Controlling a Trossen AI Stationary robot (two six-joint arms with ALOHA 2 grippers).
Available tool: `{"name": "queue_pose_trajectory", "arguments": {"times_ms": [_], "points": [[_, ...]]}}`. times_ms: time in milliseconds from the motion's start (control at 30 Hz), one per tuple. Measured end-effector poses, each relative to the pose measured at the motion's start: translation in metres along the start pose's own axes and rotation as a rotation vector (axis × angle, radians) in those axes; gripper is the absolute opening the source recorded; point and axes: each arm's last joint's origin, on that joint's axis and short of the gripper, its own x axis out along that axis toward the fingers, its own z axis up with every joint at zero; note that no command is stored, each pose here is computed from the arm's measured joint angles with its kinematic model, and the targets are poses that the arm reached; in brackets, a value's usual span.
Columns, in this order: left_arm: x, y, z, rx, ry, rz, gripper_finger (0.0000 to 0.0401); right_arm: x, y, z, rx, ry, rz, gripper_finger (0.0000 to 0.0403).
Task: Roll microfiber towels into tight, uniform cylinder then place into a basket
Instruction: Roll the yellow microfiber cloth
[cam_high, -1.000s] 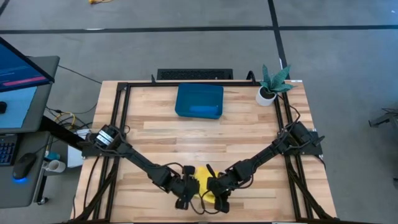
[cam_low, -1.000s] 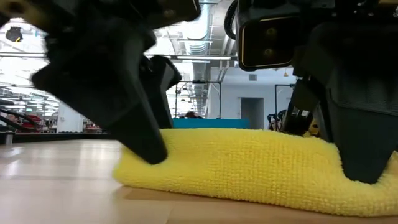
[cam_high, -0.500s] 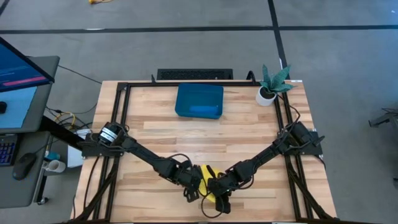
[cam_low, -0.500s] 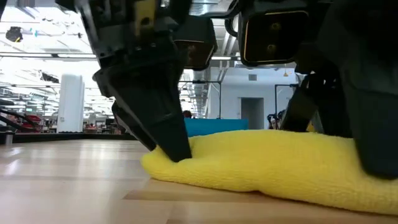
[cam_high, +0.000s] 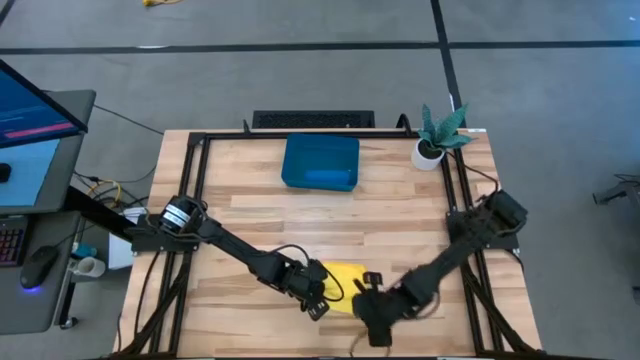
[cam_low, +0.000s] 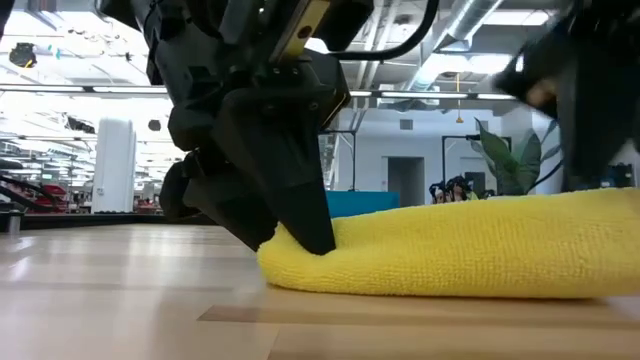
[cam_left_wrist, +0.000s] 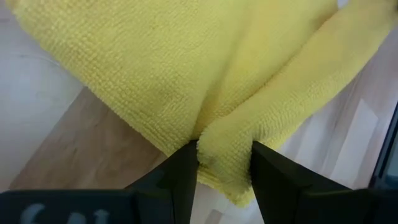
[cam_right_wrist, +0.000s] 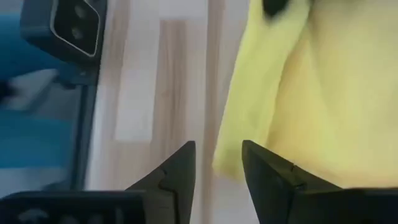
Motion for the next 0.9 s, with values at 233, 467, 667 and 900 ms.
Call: {"name": "queue_pose_trajectory", "arguments": {"times_ms": [233, 467, 667, 900], "points": [[0.001, 0.0, 0.002, -0.008, -0.008, -0.011, 0.0134, 0.015, 0.046, -0.025, -0.378, -0.219, -0.151, 0.0145], [0.001, 0.0, 0.002, -0.004, -0.007, -0.014, 0.0134, 0.04, 0.039, -0.026, -0.323, -0.217, -0.21, 0.0139], [0.001, 0.0, 0.002, 0.003, -0.008, -0.016, 0.0134, 0.043, 0.021, -0.019, -0.19, -0.186, -0.247, 0.0121], [0.001, 0.0, 0.002, 0.011, -0.008, -0.015, 0.0135, 0.043, 0.019, -0.018, -0.117, -0.188, -0.246, 0.0114]]}}
